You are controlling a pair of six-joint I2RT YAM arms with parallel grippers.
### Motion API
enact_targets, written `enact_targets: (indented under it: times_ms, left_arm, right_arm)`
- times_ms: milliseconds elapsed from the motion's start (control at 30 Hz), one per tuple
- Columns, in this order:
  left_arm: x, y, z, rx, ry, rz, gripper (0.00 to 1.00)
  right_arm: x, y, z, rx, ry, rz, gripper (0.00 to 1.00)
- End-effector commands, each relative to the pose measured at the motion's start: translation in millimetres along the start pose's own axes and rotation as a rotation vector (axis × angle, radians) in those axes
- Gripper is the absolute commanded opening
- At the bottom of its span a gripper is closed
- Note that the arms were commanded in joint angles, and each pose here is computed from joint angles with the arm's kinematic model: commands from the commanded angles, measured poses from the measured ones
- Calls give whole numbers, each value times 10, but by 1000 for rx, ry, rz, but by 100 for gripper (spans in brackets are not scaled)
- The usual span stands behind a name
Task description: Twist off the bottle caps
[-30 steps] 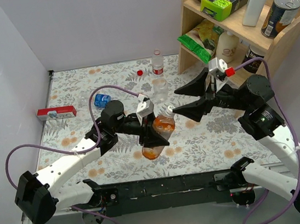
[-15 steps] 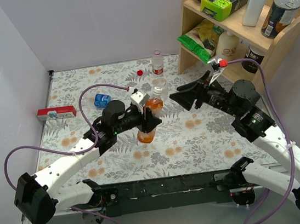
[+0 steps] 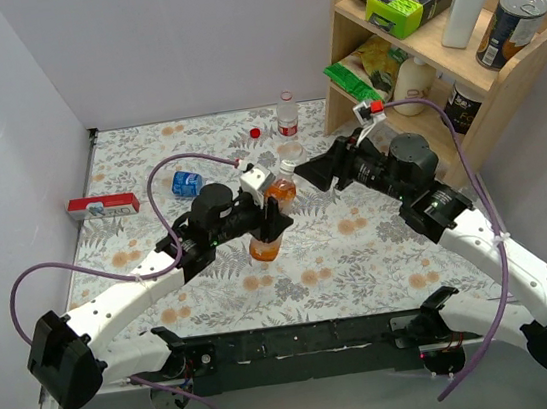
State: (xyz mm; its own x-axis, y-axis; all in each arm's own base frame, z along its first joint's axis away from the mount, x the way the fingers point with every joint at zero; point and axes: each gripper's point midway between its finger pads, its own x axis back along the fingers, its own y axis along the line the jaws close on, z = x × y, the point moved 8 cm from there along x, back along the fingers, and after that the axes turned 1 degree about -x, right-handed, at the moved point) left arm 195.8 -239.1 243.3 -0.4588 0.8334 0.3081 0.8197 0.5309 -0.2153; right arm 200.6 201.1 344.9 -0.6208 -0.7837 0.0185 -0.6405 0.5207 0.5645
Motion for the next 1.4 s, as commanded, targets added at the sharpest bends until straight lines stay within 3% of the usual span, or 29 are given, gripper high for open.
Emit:
enact_targets:
  times_ms: [0, 700, 833, 1000, 1133, 1367]
  left_arm:
    - [8, -35, -172, -31, -41, -2, 40]
    - [-30, -62, -136, -40, -20, 8, 39]
    - [-36, -71, -124, -47, -17, 12, 39]
    - [-31, -95, -125, -49, -14, 28, 39]
    - [2, -197, -154, -50, -25, 124, 39]
    - [183, -439, -263, -69, -68, 462, 38]
  right_arm:
    - [-64, 227, -258, 11, -74, -83, 65]
    - [-273, 268, -161, -13, -5, -145, 59]
    - [-295, 265, -162, -11, -4, -147, 54]
    - [-304, 240, -140, -6, 3, -138, 40]
    - [-284, 241, -109, 16, 23, -159, 25]
    - [-93, 378, -143, 157, 109, -360, 20]
